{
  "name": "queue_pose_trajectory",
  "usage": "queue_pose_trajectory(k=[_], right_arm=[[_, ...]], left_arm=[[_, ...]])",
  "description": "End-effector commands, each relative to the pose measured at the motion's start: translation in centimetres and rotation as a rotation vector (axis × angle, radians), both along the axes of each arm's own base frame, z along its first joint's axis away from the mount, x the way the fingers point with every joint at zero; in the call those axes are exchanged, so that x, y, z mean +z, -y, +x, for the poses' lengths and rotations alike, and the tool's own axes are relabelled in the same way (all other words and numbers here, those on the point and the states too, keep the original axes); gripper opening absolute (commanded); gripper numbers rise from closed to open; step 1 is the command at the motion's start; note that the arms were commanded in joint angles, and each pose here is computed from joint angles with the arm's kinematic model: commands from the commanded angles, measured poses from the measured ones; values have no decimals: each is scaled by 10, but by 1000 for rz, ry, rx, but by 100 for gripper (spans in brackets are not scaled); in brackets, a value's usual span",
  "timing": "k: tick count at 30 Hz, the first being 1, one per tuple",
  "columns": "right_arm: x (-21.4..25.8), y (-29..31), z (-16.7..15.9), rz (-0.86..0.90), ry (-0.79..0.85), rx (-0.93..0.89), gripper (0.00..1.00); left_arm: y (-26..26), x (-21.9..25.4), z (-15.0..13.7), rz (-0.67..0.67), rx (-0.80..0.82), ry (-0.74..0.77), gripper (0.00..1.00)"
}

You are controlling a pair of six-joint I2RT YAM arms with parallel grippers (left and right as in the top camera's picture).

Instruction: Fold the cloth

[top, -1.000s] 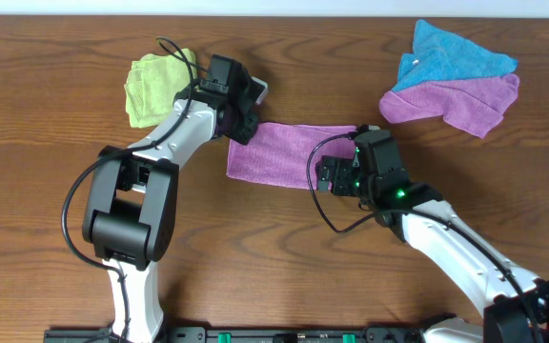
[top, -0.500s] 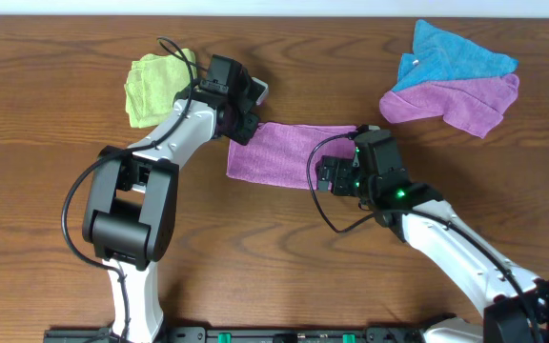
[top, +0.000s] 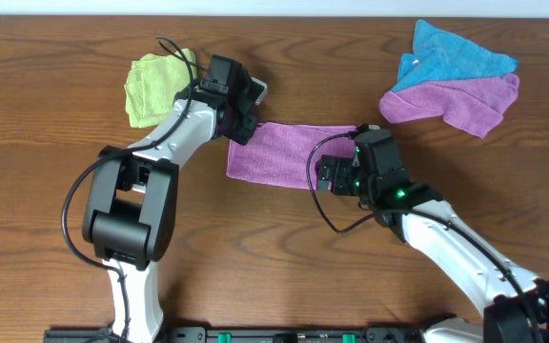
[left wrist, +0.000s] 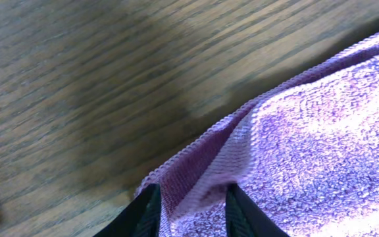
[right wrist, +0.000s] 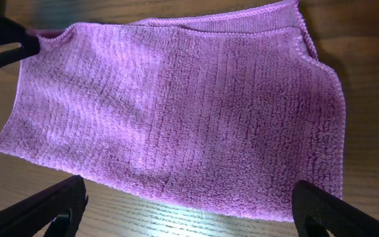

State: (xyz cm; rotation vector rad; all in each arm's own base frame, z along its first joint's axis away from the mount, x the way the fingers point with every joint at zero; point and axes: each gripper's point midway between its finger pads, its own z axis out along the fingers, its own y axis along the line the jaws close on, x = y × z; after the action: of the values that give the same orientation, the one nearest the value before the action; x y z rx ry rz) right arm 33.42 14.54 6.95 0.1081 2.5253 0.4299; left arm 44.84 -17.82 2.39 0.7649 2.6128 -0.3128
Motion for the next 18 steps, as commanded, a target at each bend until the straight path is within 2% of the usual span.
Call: queue_pose_trajectory(k=[1,11,14,18], right_arm=[[8,1,6,-1,26,-1,99],[8,1,6,0,28,-1,99],[8,1,6,0,28,0,99],[8,1,6,0,28,-1,99]], left_arm=[[9,-1,-2,-43,-46,-11,32],[14,1,-3,-67,-64,-16,31],[6,-1,2,-22,-44,9,38],[5,2,10,-7,-54,48,38]])
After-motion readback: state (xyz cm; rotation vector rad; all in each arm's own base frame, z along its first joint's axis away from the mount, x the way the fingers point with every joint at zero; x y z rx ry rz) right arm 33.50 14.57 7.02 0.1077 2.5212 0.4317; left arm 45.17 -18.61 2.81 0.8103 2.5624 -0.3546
